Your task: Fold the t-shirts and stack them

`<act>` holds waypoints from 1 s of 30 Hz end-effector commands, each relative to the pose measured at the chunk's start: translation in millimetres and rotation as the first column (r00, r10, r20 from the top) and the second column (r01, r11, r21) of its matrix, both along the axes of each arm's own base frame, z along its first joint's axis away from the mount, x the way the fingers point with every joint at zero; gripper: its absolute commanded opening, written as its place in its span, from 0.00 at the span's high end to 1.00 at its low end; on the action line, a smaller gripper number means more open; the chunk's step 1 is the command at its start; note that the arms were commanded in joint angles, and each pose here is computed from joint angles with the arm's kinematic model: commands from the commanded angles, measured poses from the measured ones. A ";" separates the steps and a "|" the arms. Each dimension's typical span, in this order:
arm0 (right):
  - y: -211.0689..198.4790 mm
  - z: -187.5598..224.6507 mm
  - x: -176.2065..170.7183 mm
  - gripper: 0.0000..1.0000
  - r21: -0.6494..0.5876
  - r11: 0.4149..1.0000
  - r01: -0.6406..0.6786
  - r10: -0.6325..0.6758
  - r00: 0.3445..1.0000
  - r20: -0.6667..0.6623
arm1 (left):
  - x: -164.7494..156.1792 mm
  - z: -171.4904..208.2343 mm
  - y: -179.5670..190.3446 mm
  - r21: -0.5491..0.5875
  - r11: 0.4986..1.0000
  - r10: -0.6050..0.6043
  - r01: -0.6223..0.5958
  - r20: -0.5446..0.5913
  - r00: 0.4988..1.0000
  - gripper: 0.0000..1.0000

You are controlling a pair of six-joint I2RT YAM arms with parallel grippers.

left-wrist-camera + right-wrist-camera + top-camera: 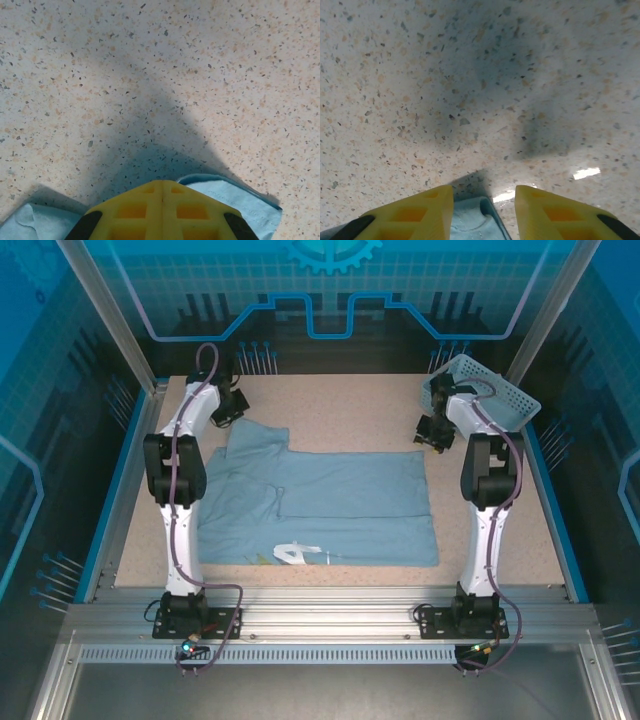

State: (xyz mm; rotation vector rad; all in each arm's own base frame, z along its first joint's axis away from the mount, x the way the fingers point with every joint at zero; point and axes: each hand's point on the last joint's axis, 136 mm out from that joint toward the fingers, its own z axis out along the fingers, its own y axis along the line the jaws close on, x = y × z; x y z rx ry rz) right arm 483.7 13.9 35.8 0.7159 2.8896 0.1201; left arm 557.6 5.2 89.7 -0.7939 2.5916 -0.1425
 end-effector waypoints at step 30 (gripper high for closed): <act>21.5 36.1 -21.3 1.00 -0.003 1.000 -0.026 0.026 0.999 0.029 | -56.3 89.8 -9.1 -0.045 0.999 -0.022 0.027 0.098 0.995 1.00</act>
